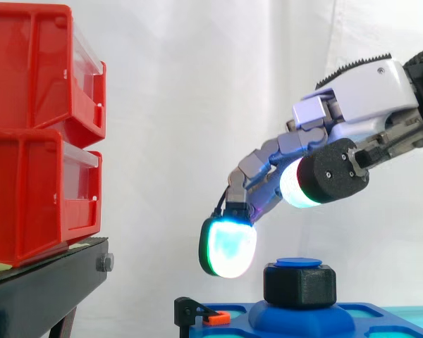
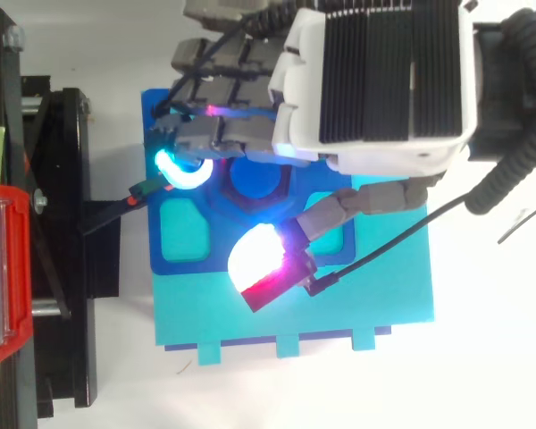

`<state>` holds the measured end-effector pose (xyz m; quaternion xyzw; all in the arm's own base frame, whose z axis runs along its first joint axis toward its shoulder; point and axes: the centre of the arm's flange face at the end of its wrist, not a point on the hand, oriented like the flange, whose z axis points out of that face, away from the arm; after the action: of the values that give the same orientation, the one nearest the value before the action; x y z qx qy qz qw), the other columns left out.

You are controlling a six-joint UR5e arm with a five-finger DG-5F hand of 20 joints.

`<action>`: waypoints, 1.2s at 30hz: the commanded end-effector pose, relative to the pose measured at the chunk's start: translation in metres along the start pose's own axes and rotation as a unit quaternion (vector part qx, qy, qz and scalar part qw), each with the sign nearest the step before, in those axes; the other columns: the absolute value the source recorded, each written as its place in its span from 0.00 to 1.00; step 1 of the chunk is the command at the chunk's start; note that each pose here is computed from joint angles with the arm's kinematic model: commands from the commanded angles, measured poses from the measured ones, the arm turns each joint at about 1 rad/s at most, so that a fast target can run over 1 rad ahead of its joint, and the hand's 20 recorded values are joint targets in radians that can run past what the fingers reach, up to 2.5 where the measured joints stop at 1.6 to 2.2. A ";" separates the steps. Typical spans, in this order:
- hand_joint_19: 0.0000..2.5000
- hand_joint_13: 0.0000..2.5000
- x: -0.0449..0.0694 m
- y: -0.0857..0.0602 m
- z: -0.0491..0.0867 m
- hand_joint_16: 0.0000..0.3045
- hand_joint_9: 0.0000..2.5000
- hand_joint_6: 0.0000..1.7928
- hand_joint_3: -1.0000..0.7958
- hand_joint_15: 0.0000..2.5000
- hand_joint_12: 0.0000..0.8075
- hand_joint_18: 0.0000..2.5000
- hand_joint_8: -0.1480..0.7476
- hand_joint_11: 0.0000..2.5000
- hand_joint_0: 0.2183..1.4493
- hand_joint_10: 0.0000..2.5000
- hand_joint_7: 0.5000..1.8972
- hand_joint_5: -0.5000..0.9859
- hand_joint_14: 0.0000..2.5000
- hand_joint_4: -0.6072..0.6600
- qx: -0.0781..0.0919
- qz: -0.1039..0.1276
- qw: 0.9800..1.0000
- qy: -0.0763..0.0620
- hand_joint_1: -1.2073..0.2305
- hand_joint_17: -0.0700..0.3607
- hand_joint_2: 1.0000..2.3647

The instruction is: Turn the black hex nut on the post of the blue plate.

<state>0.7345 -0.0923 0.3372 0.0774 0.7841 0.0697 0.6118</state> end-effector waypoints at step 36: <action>0.02 0.13 0.012 0.014 -0.001 0.19 0.19 0.28 0.28 0.01 0.45 0.03 0.44 0.00 0.20 0.00 0.23 0.21 0.00 0.61 0.005 -0.002 1.000 0.020 0.68 0.47 0.00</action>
<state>0.7315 -0.0760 0.3297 0.0772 0.7948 0.0668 0.5982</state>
